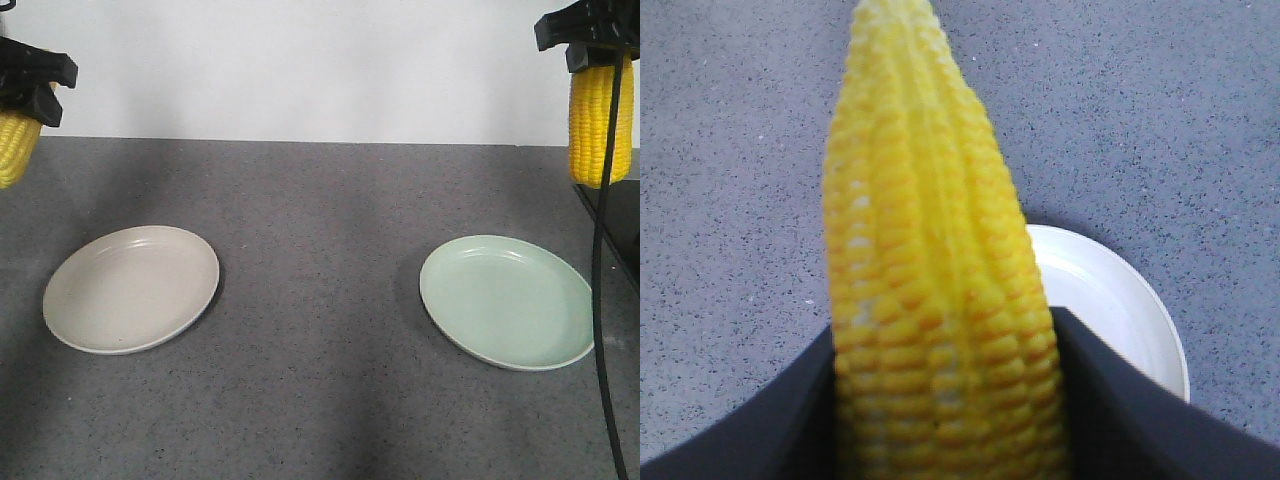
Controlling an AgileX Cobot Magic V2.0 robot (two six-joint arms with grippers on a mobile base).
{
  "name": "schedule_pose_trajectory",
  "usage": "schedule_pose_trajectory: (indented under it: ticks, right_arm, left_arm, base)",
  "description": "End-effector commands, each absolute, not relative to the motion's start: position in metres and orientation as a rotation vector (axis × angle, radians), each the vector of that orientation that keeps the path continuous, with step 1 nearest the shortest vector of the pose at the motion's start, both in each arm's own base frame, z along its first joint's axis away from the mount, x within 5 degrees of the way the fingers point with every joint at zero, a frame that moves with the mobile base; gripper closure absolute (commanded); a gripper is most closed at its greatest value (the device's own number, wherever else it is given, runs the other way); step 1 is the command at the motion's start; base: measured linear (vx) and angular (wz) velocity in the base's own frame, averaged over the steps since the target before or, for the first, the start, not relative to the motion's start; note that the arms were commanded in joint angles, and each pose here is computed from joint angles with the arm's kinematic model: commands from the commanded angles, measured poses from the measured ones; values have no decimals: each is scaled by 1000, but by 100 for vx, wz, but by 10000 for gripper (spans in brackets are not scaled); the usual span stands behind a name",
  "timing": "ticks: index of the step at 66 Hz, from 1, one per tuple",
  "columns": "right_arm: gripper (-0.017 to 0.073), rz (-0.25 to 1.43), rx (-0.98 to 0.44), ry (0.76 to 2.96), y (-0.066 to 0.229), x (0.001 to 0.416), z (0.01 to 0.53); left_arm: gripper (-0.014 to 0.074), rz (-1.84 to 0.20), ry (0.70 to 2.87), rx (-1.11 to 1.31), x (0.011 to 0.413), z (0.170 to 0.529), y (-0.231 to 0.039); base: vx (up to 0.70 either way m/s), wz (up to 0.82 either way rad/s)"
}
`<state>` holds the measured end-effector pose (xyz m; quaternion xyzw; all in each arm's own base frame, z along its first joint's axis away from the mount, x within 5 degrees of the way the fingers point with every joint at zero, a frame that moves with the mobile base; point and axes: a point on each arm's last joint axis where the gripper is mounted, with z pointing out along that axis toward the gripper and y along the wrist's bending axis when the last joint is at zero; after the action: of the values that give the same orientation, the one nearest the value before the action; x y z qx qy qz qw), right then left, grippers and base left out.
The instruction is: Distribute corn equally
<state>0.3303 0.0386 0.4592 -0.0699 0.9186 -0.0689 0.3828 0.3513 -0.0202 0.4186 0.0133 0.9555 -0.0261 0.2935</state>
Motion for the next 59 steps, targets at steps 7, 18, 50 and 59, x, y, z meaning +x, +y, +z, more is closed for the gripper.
schedule_pose_trajectory:
  ticks: [7, 18, 50, 59]
  right_arm:
    - [372, -184, -160, 2218, 34, 318, 485]
    - [372, -184, -160, 2218, 34, 318, 485]
    - [372, -184, -160, 2218, 34, 318, 485]
    - [372, -184, -160, 2215, 34, 319, 485]
  left_arm:
    - [429, -81, 2445, 37, 337, 444, -20]
    - [429, -81, 2445, 37, 337, 444, -20]
    - [429, -81, 2445, 37, 337, 444, -20]
    - [429, -81, 2445, 37, 337, 444, -20]
  base:
    - [0, 0]
    - [0, 0]
    - [0, 0]
    - [0, 0]
